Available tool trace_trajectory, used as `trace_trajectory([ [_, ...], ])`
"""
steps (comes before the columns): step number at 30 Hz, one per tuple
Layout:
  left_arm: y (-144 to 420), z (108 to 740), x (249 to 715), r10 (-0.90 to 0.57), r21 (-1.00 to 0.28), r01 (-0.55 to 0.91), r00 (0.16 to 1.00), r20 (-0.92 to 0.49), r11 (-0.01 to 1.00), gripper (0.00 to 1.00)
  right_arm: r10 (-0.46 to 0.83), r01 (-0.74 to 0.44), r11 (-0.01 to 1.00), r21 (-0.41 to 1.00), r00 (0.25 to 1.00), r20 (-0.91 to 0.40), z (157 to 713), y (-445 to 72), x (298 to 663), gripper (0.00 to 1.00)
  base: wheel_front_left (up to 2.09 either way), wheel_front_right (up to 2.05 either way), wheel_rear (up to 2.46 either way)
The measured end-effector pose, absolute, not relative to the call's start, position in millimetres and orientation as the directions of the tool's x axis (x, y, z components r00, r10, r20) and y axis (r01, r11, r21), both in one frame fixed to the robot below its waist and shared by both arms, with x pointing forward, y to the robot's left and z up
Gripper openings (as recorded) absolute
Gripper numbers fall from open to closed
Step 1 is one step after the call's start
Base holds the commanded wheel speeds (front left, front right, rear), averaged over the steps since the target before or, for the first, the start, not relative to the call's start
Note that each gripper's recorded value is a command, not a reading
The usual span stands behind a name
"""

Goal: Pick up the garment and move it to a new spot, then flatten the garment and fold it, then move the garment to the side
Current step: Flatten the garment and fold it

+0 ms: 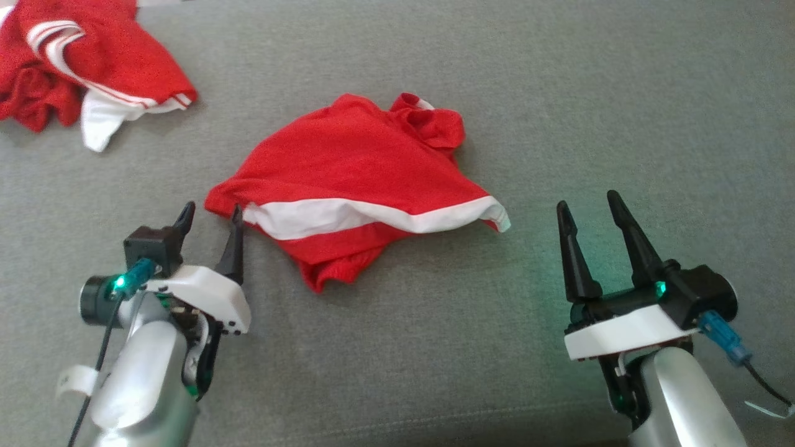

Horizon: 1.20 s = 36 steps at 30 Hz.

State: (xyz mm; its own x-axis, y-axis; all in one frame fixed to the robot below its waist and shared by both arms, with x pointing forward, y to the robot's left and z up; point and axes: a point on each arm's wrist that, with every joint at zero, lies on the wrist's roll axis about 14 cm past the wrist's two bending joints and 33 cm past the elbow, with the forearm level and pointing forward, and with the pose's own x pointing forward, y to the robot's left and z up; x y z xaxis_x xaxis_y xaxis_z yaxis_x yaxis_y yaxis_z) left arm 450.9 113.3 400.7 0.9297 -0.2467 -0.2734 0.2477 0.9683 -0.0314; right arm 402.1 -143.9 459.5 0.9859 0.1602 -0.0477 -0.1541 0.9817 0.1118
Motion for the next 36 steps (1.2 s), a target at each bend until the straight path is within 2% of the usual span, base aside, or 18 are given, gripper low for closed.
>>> trace_trajectory([
  [6, 112.2, 426.7, 440.9, -0.235, -0.073, 0.225, 0.955, -0.18, 0.972, 1.0, 0.215, -0.207, 0.972, 0.107, 0.975, -0.064, 454.5, -125.9, 401.5, 1.0, 0.0, 0.0, 0.0],
  [17, 111.7, 438.7, 396.2, -0.194, -0.159, 0.172, 0.971, -0.14, 0.972, 1.0, 0.322, -0.318, 0.947, 0.051, 0.925, -0.201, 414.3, -93.6, 400.9, 1.0, 0.0, 0.0, 0.0],
  [18, 111.4, 440.3, 395.1, -0.193, -0.162, 0.171, 0.972, -0.135, 0.972, 1.0, 0.327, -0.325, 0.945, 0.042, 0.923, -0.201, 414.6, -92.0, 405.0, 0.94, 0.0, 0.0, 0.0],
  [19, 111.4, 441.7, 394.4, -0.191, -0.165, 0.169, 0.973, -0.131, 0.972, 1.0, 0.332, -0.333, 0.942, 0.032, 0.921, -0.203, 414.5, -90.5, 408.9, 0.67, 0.0, 0.0, 0.0],
  [20, 112.3, 443.4, 394.3, -0.185, -0.165, 0.163, 0.975, -0.126, 0.973, 1.0, 0.337, -0.34, 0.94, 0.022, 0.919, -0.206, 414.2, -89.0, 412.7, 0.49, 0.0, 0.0, 0.0],
  [22, 112.9, 445.5, 394.5, -0.179, -0.167, 0.158, 0.976, -0.12, 0.973, 1.0, 0.341, -0.345, 0.938, 0.016, 0.917, -0.207, 414.3, -87.5, 416.2, 0.34, 0.0, 0.0, 0.0],
  [23, 113.3, 447.6, 394.2, -0.175, -0.171, 0.154, 0.978, -0.113, 0.973, 1.0, 0.344, -0.352, 0.936, 0.0, 0.914, -0.215, 412.7, -86.7, 421.2, 0.23, 0.0, 0.0, 0.0],
  [24, 113.3, 447.6, 394.2, -0.175, -0.171, 0.154, 0.978, -0.113, 0.973, 1.0, 0.344, -0.352, 0.936, 0.0, 0.914, -0.215, 412.7, -86.7, 421.2, 0.0, 0.0, 0.0, 0.0],
  [36, 103.7, 445.4, 390.0, -0.192, -0.198, 0.166, 0.974, -0.117, 0.966, 1.0, 0.18, -0.216, 0.965, -0.147, 0.957, -0.226, 415.0, -145.5, 451.6, 0.0, 0.0, 0.0, 0.0],
])
